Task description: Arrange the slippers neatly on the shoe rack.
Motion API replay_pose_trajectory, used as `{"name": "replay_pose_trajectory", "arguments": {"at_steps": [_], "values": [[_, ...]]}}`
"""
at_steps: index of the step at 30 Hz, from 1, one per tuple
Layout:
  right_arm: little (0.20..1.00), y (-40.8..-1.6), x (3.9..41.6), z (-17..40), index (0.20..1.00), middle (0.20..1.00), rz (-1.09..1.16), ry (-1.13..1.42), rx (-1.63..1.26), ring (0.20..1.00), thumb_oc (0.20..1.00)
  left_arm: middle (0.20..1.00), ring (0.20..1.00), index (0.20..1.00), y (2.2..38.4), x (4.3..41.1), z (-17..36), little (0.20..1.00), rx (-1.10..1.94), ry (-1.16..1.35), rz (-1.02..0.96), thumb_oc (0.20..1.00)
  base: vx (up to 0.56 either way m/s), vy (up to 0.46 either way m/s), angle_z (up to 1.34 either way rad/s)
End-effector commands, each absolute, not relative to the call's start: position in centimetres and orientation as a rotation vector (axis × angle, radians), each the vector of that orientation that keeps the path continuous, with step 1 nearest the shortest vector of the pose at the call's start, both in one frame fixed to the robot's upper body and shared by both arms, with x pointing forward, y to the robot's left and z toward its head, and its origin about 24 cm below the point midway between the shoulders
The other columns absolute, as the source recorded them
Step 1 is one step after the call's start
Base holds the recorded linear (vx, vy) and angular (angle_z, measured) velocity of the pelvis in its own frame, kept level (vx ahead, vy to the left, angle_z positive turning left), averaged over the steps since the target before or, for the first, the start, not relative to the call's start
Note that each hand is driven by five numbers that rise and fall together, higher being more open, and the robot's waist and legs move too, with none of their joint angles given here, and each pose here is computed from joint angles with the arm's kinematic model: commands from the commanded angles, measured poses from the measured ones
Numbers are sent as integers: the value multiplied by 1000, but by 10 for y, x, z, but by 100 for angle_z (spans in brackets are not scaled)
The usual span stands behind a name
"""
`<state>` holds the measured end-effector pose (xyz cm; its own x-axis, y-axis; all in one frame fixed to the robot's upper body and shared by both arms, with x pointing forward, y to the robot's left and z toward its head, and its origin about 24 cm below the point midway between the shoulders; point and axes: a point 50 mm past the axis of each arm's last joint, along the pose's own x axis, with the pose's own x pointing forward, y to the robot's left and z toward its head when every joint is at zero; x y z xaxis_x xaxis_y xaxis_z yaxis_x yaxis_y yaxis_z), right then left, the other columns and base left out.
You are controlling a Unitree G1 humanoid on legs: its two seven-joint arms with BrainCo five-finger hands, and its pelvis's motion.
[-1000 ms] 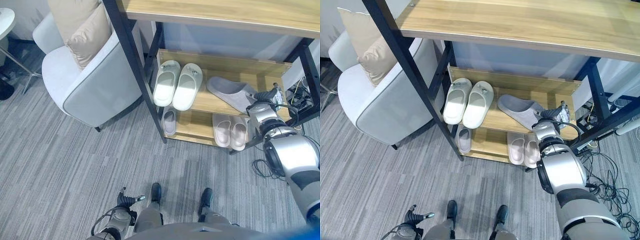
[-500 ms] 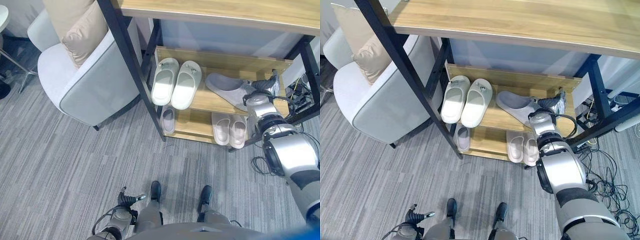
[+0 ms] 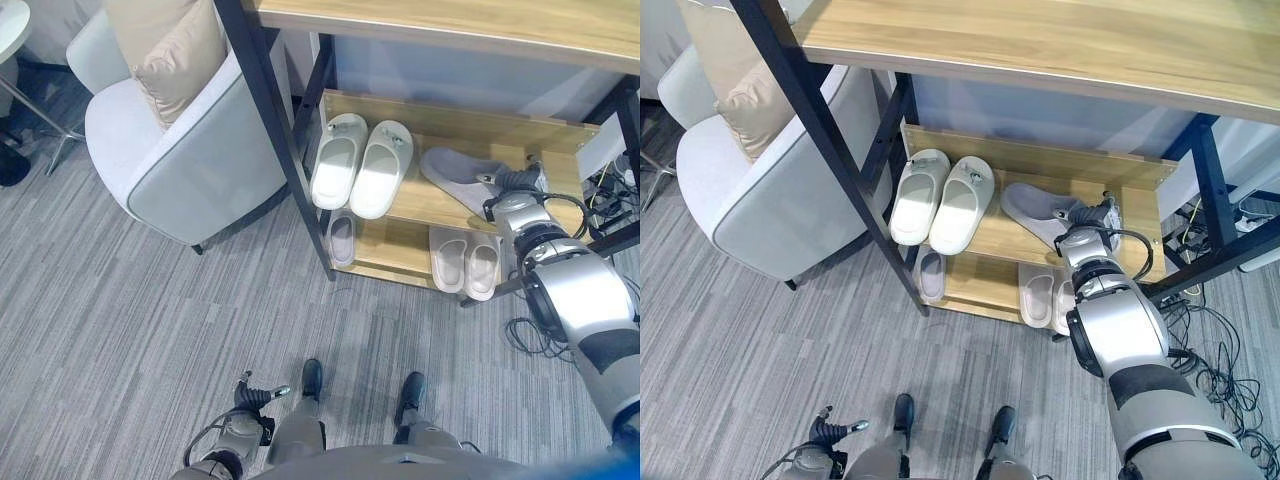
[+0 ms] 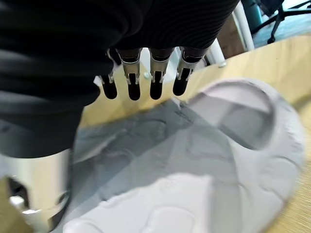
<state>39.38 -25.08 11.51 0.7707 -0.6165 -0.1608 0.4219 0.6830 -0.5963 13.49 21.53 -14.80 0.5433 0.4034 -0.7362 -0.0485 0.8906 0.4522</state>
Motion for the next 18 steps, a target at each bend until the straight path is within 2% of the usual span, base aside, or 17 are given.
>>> {"name": "replay_pose_trajectory", "arguments": {"at_steps": [1, 2, 3, 4, 5, 6, 13, 18], "values": [[1000, -245, 401, 135, 1000, 1000, -568, 364, -574, 1000, 1000, 1000, 1000, 1000, 230, 144, -144, 1000, 462, 977, 288, 1000, 0, 0, 0], [1000, -245, 401, 134, 1000, 1000, -560, 372, -589, 1000, 1000, 1000, 1000, 1000, 230, 144, -144, 1000, 462, 978, 287, 1000, 0, 0, 0], [733, -246, 400, 133, 733, 733, -553, 383, -602, 733, 733, 1000, 1000, 1000, 230, 144, -144, 1000, 462, 978, 286, 1000, 0, 0, 0], [536, -247, 399, 131, 536, 536, -547, 396, -621, 536, 536, 1000, 1000, 1000, 231, 144, -144, 1000, 463, 980, 284, 1000, 0, 0, 0], [266, -248, 399, 130, 266, 266, -542, 407, -641, 266, 266, 1000, 1000, 1000, 230, 145, -144, 1000, 463, 978, 283, 1000, 0, 0, 0], [200, -250, 397, 128, 200, 200, -539, 422, -675, 200, 200, 1000, 1000, 1000, 230, 145, -144, 1000, 462, 979, 280, 1000, 0, 0, 0], [200, -263, 393, 131, 200, 200, -615, 382, -902, 200, 200, 1000, 1000, 1000, 224, 145, -145, 1000, 456, 974, 271, 1000, 0, 0, 0], [200, -266, 399, 175, 200, 200, -756, 34, -1115, 200, 200, 1000, 1000, 1000, 218, 147, -144, 1000, 447, 945, 282, 1000, -1, -3, -1]]}}
